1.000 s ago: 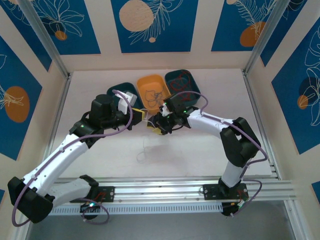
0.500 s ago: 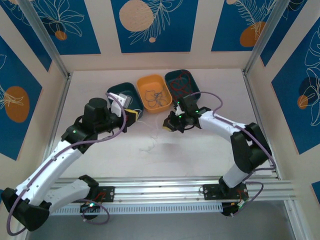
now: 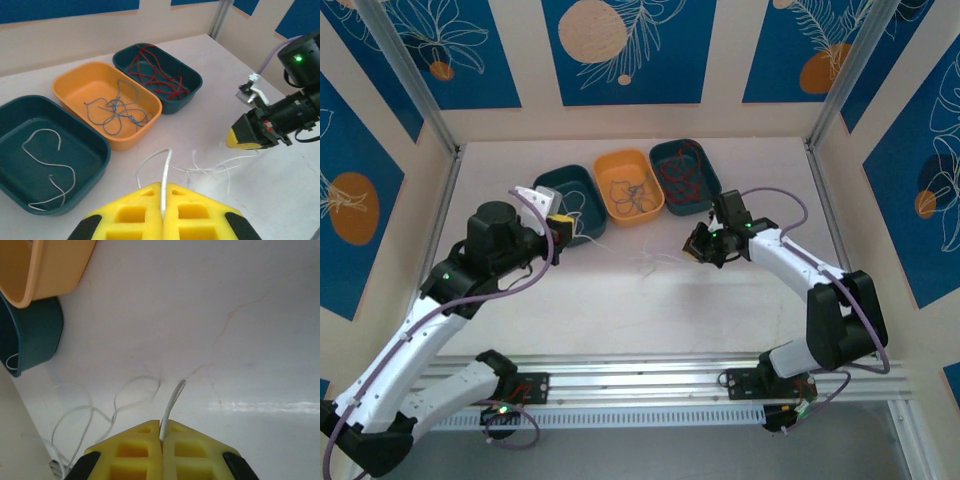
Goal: Untangle the cables
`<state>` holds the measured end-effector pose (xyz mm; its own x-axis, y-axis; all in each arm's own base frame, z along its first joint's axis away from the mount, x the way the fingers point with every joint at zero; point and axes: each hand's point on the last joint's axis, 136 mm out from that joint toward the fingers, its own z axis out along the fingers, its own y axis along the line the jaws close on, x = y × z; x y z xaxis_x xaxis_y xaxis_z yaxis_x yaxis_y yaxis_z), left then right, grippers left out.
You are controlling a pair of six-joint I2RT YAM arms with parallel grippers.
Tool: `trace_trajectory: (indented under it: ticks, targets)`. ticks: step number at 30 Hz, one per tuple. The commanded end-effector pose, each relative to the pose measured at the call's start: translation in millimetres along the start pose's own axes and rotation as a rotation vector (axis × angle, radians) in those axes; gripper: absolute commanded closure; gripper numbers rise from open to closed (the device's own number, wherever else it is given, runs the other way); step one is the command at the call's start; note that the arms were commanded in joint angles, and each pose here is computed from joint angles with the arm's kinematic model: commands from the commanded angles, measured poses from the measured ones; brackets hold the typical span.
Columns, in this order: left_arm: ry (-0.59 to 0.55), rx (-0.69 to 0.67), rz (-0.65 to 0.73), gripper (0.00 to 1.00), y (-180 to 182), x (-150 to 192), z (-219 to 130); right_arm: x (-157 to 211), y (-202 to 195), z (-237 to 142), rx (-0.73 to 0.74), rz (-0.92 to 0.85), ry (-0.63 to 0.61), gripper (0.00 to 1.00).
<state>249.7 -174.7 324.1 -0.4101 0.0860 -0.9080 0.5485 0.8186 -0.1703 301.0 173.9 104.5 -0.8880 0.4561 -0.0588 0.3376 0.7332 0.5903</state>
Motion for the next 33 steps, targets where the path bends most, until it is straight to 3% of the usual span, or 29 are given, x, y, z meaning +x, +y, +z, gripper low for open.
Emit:
trace_trajectory:
  ticks: [1, 18, 24, 33]
  targets:
    - [-0.054, -0.079, 0.037, 1.0, 11, -19, -19, -3, -22, -13, 0.079, -0.015, -0.042, 1.0]
    - [-0.095, -0.443, 0.087, 1.0, 73, -49, -69, -35, -109, -73, 0.176, 0.141, -0.227, 1.0]
    - [-0.113, -0.472, 0.074, 1.0, 82, -60, -74, -39, -122, -87, 0.174, 0.174, -0.262, 1.0]
    - [-0.172, -0.441, 0.099, 1.0, 79, -98, -69, -39, -110, -103, 0.131, 0.145, -0.286, 1.0]
